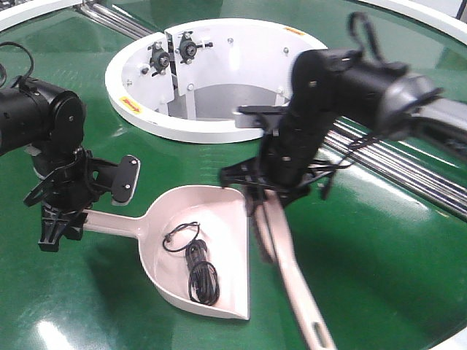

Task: Clean and inspect green conveyor with broom and dustpan
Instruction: 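Sweep the black cable into the dustpan with the right-held brush, then move the brush back away from the dustpan with the right gripper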

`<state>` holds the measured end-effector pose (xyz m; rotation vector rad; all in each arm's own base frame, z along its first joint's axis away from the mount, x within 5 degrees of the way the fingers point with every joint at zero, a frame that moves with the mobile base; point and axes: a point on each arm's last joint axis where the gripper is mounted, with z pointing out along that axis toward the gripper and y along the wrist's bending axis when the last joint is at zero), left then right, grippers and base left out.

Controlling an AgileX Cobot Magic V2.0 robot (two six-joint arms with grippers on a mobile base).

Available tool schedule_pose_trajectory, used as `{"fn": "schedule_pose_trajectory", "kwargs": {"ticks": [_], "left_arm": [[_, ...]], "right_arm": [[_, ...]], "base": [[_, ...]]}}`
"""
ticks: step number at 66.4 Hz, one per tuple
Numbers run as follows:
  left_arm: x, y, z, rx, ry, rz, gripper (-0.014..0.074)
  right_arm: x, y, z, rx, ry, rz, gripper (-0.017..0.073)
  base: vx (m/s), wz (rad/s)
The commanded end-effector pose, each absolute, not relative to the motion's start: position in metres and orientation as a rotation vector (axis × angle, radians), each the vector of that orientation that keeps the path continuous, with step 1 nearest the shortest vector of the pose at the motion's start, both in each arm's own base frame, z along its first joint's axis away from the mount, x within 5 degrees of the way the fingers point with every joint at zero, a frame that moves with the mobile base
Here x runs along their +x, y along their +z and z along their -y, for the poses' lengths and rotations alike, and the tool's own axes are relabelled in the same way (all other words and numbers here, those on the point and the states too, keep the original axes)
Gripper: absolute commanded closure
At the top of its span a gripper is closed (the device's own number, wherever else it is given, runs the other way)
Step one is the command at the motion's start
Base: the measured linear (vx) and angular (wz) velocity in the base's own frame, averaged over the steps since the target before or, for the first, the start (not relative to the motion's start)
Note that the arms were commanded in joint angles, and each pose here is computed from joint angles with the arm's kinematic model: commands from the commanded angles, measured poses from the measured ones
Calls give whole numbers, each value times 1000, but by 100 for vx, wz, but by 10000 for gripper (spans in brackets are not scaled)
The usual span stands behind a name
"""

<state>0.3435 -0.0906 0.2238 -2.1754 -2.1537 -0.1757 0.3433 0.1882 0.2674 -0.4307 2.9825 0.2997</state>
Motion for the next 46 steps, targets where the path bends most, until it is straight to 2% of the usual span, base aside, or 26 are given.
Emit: {"fn": "schedule_pose_trajectory", "kwargs": {"ticks": [1,26,46], "left_arm": [[338,244,95,-2208,-174,2177,618],[338,244,95,-2208,-174,2177,618],[338,244,95,-2209,-174,2178,618]], "right_arm": [[330,290,-164,-430,289,-2981,563],[334,268,-108,-340,204,-3066,561],[348,244,-96,-348,184,-3128,561]], "base": [[0,0],[0,0],[0,0]]}}
